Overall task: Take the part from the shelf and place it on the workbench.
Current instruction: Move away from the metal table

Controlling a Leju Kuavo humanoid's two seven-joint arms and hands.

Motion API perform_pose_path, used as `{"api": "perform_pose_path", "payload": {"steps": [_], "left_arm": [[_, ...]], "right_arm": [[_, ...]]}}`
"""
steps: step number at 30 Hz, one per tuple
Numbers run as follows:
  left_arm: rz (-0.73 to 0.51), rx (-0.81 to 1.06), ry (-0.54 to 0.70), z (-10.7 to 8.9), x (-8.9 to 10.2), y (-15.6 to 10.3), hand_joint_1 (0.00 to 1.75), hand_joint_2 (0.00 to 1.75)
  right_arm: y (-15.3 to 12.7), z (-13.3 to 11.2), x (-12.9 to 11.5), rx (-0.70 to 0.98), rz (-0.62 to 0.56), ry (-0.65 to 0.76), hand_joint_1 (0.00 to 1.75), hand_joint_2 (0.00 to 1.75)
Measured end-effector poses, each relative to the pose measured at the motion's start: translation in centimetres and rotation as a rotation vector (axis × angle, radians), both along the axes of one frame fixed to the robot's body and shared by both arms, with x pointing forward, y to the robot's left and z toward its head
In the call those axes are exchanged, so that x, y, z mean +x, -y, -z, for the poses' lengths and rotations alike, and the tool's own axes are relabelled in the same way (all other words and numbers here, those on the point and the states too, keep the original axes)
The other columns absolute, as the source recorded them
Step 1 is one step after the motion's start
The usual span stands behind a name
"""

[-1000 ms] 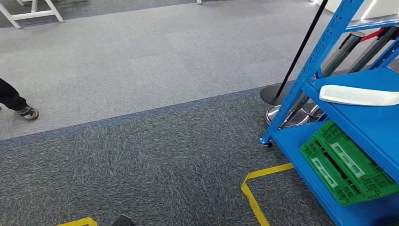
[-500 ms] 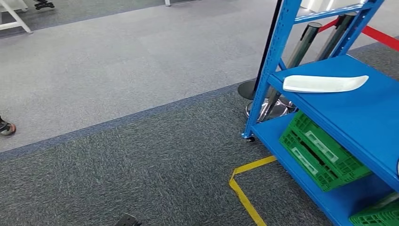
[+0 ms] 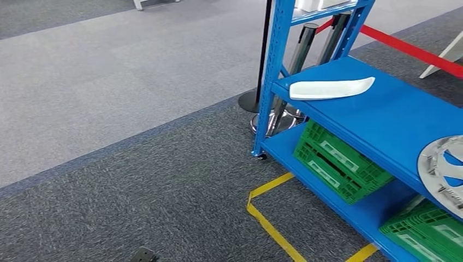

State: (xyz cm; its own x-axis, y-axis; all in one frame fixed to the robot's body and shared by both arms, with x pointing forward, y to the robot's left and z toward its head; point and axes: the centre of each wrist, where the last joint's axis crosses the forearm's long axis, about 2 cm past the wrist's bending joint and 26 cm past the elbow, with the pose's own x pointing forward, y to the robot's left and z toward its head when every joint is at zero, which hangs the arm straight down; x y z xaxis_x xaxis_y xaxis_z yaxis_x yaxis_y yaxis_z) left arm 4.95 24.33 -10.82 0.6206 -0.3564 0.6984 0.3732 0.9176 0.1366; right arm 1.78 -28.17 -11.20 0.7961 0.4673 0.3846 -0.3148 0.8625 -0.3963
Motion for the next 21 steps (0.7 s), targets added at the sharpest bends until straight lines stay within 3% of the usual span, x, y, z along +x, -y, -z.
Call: {"api": "perform_pose_path", "payload": {"steps": [21], "left_arm": [[0.002, -0.008, -0.009, 0.02, -0.35, 0.27, 0.0, 1.75]], "right_arm": [[0.3, -0.01, 0.18, -0.011, -0.005, 0.001, 0.0, 0.0]]}}
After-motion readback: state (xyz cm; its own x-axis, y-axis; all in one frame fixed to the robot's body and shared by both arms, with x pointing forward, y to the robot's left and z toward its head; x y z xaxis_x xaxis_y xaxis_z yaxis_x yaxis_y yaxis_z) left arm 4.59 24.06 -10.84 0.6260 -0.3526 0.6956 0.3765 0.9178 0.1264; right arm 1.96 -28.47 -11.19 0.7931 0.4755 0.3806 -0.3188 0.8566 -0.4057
